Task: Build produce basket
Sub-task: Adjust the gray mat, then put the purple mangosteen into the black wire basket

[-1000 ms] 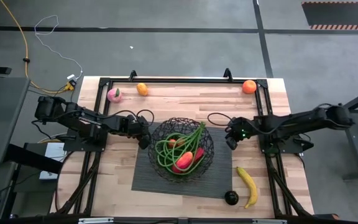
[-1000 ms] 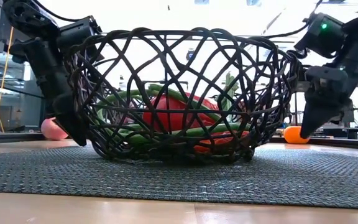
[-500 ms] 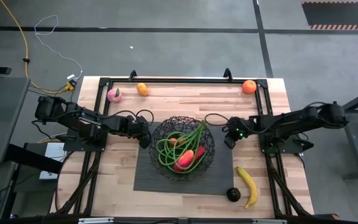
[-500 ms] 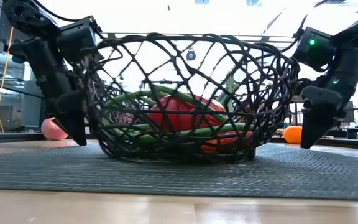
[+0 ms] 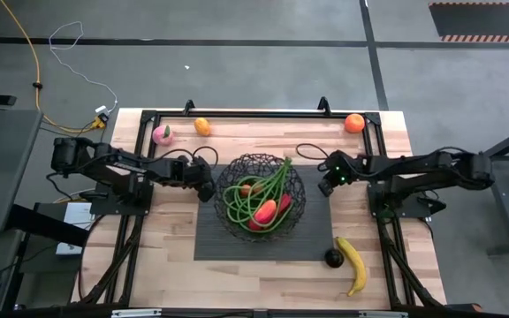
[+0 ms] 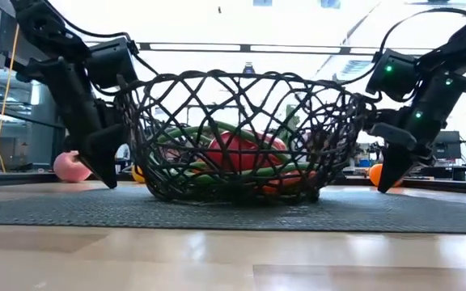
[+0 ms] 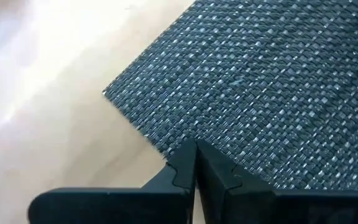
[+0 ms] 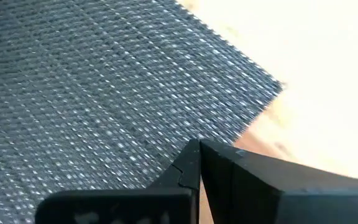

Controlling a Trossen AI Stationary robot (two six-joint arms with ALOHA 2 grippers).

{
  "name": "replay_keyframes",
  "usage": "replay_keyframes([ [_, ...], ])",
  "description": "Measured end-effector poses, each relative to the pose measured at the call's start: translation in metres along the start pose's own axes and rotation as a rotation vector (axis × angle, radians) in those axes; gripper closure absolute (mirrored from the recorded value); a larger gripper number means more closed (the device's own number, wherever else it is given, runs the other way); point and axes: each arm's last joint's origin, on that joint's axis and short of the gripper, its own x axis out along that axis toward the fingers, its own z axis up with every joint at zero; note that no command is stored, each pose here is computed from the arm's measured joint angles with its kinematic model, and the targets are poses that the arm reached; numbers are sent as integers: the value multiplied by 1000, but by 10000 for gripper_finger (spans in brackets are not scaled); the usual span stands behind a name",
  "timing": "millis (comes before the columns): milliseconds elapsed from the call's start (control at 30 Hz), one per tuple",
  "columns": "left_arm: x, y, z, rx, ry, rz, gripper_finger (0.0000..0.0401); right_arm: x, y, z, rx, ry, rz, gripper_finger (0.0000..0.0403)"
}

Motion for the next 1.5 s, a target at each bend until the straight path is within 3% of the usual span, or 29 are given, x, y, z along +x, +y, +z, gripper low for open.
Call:
replay_keyframes([
  [233, 1, 2, 2, -16, -2, -2, 401, 0, -5, 3, 12, -2, 1, 403],
  [600, -16, 8, 4, -19, -54, 2, 401, -12, 5, 25, -71, -40, 23, 403],
  [867, -46, 26, 2, 32, -129, 108, 401, -29, 10, 42, -177, -10, -41, 403],
  [1067, -97, 42, 25, 49, -261, 82, 399, -74, 12, 62, -270, -45, -122, 403],
  [1233, -161, 52, 50, 16, -589, -41, 388, -130, 15, 80, -220, -259, -77, 403],
  [1400, -214, 59, 57, -33, -963, -359, 374, -177, 22, 88, -162, -512, 78, 403],
  [1500, -231, 61, 54, 35, -1067, -546, 372, -194, 28, 89, -148, -626, 228, 403],
])
